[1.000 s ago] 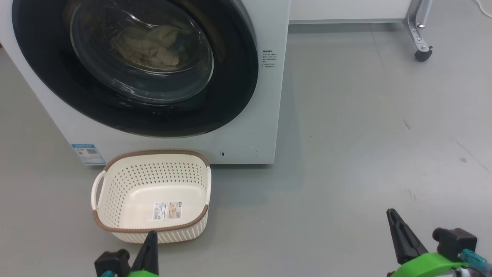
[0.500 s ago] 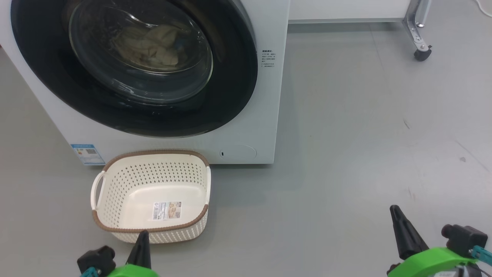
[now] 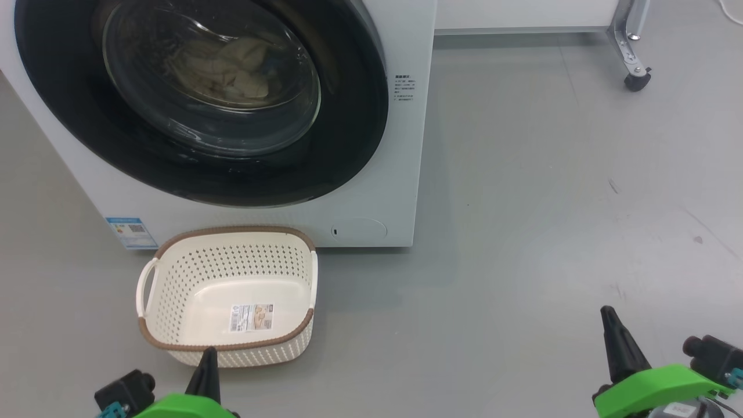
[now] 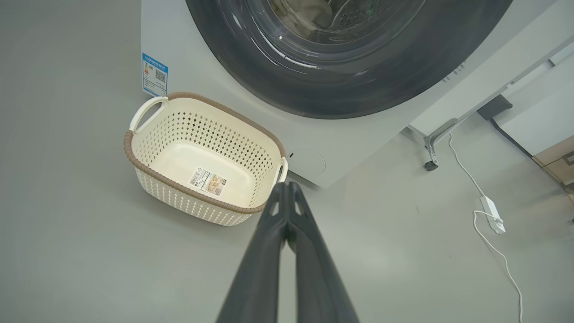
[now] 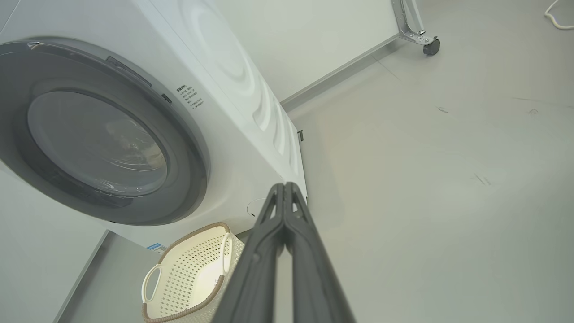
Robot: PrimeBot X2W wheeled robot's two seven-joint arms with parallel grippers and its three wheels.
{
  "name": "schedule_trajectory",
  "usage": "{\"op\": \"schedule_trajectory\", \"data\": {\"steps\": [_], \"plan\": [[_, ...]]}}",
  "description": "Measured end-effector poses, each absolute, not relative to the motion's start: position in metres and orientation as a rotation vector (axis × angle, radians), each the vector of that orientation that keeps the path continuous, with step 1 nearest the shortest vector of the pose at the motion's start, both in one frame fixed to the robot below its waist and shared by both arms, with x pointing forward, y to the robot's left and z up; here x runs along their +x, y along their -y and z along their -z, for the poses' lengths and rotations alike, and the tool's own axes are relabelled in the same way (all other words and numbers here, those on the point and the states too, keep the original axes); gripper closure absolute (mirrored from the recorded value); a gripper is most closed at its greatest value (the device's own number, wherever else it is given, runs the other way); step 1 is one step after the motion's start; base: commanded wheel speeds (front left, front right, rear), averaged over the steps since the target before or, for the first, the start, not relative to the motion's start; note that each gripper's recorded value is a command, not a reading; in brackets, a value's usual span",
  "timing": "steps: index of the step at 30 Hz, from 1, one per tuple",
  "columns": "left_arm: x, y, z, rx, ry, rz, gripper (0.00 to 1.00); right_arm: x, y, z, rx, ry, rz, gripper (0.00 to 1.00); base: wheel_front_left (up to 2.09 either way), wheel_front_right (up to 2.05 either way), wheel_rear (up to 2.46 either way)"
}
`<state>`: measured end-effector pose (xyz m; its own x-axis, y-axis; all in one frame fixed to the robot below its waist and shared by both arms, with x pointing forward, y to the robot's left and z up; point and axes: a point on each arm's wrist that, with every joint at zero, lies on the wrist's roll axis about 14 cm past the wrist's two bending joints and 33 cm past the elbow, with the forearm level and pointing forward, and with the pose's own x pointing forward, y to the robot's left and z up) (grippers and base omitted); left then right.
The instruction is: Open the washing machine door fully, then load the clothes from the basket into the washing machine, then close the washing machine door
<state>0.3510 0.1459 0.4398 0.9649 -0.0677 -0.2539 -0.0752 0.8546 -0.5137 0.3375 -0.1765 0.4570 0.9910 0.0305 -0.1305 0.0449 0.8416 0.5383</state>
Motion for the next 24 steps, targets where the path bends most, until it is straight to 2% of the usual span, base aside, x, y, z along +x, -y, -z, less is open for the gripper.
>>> {"op": "schedule_trajectory", "data": {"steps": [24], "plan": [[0.356, -0.1543, -0.4418, -0.816, -0.28, -0.043, 1.0, 0.3471, 0.1827, -0.46, 0.833, -0.132, 0.047, 1.0, 0.0, 0.0, 0.0]]}}
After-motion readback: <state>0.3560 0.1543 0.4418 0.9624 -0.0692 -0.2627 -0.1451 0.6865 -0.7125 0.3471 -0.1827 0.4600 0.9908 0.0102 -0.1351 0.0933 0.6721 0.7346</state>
